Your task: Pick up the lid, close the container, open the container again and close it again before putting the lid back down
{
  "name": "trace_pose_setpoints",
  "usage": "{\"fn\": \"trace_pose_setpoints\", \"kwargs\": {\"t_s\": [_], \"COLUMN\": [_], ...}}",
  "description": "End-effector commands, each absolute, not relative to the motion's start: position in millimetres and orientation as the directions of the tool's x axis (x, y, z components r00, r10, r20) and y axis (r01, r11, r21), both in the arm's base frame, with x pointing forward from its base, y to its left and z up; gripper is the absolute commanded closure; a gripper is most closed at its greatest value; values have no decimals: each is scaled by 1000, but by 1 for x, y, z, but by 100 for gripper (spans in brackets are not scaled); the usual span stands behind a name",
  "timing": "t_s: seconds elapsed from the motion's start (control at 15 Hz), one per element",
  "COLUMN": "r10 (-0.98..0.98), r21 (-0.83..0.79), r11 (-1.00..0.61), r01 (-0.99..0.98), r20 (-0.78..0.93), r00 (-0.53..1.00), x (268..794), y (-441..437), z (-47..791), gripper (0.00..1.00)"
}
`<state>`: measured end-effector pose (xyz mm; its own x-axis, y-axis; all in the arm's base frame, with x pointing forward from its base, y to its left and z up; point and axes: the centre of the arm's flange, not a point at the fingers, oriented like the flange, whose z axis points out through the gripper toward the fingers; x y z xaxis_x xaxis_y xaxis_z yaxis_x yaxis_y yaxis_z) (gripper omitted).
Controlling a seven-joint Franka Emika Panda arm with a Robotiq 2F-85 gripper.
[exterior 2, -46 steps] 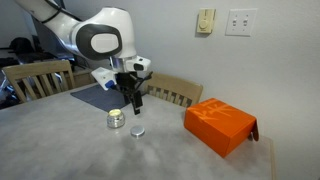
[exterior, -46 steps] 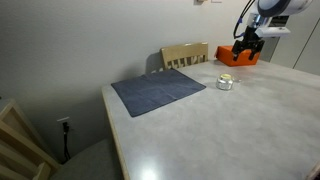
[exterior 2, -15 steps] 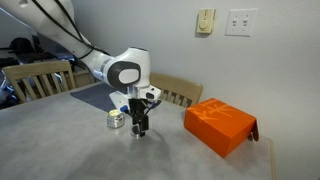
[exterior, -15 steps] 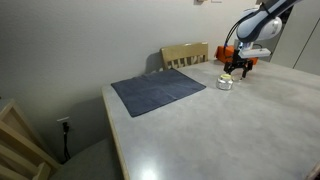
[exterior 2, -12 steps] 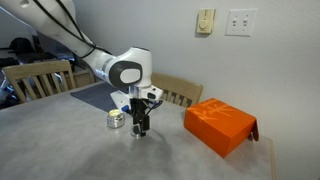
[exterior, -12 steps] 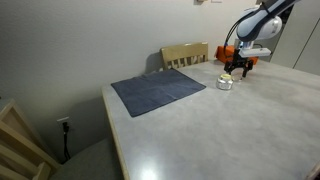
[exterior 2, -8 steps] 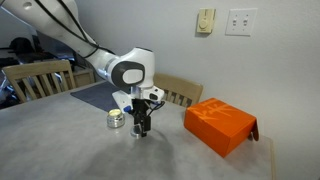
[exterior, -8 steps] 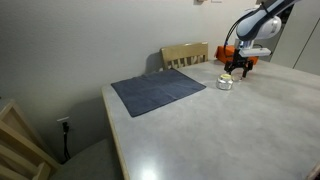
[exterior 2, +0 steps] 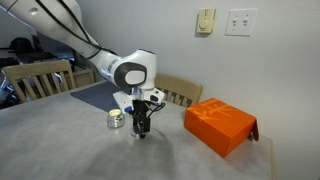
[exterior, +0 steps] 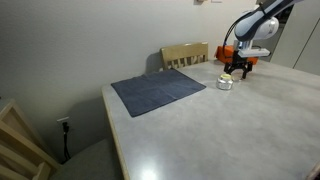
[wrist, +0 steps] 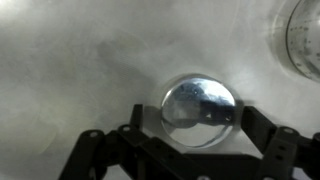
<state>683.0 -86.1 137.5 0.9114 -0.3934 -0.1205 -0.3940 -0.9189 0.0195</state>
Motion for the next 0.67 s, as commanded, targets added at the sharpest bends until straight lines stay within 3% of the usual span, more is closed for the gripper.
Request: {"fn": "trace_pose_setpoints", "kwargs": {"t_s": [0.0, 0.13, 0.4, 0.6], "r10": [-379, -375, -361, -351], "r21": [3, 3, -8, -13], "r11": [-924, -925, -930, -934], "r01": [-383, -380, -368, -358], "r20": [-157, -160, -166, -159], "r00": [912, 913, 918, 923], "x": [693, 695, 698, 696], "y": [-89, -88, -82, -81], "z": [134, 133, 140, 144], "gripper": [0, 27, 56, 56]}}
